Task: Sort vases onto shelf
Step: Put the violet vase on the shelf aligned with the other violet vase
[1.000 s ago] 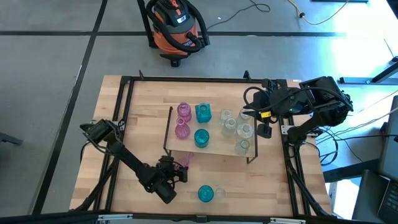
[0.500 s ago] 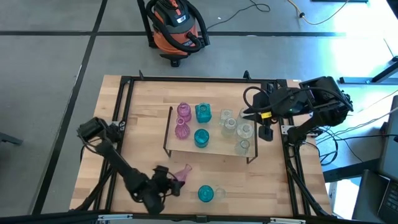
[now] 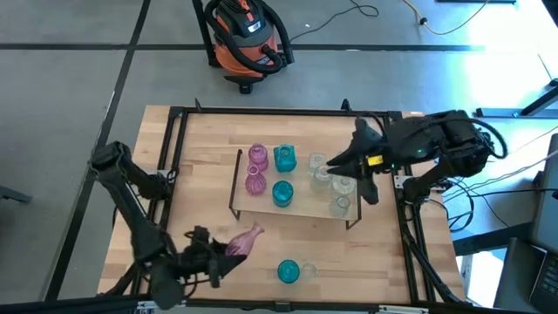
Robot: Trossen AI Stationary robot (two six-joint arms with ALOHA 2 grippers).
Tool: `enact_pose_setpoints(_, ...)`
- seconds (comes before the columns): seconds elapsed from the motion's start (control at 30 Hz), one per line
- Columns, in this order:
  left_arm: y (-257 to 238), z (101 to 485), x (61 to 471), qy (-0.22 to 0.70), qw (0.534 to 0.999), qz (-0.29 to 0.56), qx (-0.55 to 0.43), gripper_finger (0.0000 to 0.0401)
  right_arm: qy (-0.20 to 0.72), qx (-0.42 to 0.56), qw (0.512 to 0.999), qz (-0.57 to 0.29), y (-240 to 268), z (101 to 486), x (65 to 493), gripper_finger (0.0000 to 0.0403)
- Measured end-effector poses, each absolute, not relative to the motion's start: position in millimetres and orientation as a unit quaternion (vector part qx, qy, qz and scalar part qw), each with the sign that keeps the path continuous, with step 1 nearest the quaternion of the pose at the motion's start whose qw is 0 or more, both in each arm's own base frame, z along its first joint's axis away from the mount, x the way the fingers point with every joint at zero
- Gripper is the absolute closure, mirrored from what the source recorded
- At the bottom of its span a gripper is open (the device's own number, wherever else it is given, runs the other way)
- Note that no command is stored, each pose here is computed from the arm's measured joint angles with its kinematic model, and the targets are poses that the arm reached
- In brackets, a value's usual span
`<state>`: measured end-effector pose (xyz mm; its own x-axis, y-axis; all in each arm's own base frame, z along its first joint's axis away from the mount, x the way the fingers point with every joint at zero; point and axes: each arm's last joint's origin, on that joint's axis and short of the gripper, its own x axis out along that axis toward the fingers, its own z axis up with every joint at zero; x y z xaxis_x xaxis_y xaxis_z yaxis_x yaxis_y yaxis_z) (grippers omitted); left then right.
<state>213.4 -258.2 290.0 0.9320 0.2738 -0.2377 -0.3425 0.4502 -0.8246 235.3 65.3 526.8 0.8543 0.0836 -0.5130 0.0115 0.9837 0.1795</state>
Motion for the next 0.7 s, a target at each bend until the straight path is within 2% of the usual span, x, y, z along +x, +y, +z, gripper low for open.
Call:
enact_pose_setpoints(0.13,-250.3,331.8,212.6,-0.008,0.880,0.177,-0.440,0.0139,0.203,0.114,0.971,0.058,84.5,528.3,252.1,0.0337)
enact_pose_setpoints(0.27,-234.3,367.1,221.0,-0.024,0.910,0.185,-0.370,0.0139,0.149,0.161,0.971,0.091,101.6,516.1,278.7,0.0311)
enact_pose_setpoints(0.43,-213.8,405.2,223.9,-0.037,0.935,0.197,-0.292,0.0140,0.114,0.221,0.962,0.111,111.5,494.6,304.3,0.0241)
enact_pose_setpoints(0.6,-196.1,424.3,223.6,-0.044,0.948,0.210,-0.235,0.0140,0.021,0.266,0.956,0.126,114.2,495.8,316.2,0.0162)
enact_pose_setpoints(0.7,-189.7,432.8,225.6,-0.056,0.950,0.215,-0.217,0.0140,-0.003,0.297,0.948,0.114,110.5,492.1,321.8,0.0127)
